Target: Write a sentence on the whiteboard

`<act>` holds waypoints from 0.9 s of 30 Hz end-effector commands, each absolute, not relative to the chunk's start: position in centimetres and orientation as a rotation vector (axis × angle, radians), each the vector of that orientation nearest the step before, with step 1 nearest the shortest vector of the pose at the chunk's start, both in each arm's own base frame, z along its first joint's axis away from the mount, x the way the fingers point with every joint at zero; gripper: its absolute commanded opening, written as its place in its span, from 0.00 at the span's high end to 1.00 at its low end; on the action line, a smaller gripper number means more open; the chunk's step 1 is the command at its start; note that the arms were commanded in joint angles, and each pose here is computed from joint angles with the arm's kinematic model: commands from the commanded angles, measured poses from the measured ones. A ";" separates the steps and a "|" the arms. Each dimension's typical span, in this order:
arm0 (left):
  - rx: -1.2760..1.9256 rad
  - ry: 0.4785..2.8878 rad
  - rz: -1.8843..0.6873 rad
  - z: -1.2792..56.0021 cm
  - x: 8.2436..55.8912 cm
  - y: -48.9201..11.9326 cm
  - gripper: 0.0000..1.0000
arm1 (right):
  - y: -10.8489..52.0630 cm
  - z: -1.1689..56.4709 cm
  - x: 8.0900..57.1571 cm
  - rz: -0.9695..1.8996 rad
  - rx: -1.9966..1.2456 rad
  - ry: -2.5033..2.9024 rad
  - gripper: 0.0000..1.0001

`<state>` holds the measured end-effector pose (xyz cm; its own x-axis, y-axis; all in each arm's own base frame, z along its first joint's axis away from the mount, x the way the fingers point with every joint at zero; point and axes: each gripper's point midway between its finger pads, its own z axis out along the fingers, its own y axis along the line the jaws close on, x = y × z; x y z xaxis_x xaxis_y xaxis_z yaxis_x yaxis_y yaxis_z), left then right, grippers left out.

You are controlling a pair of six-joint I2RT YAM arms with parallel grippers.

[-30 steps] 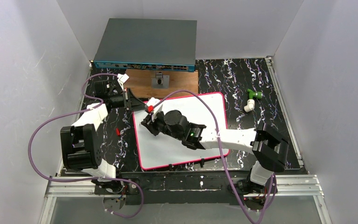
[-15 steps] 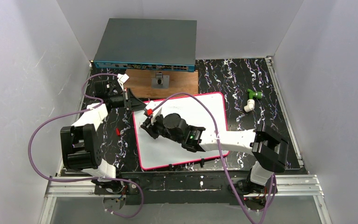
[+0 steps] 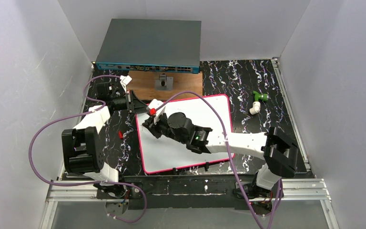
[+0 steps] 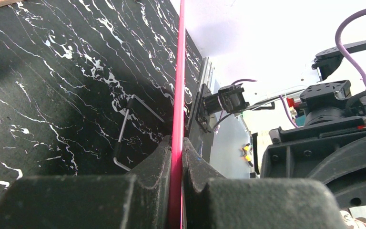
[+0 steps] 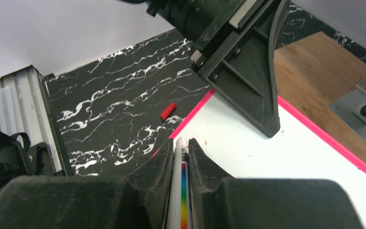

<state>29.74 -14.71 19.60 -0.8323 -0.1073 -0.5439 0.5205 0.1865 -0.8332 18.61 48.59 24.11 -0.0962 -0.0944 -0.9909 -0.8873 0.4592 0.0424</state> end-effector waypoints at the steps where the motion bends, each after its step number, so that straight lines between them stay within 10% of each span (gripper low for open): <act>1: 0.463 1.951 -1.601 20.6 29.9 -15.1 1.00 | 49.7 27.3 19.6 0.827 -0.841 1.460 0.99; 27: 0.464 1.965 -1.591 20.4 30.0 -15.2 1.00 | 47.8 25.9 20.3 0.777 -0.807 1.494 0.99</act>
<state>29.80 -14.91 19.74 -0.8312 -0.1004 -0.5469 0.5229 0.1932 -0.8302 19.79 48.90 22.82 -0.0894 -0.1272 -0.9878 -0.8637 0.5038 0.0133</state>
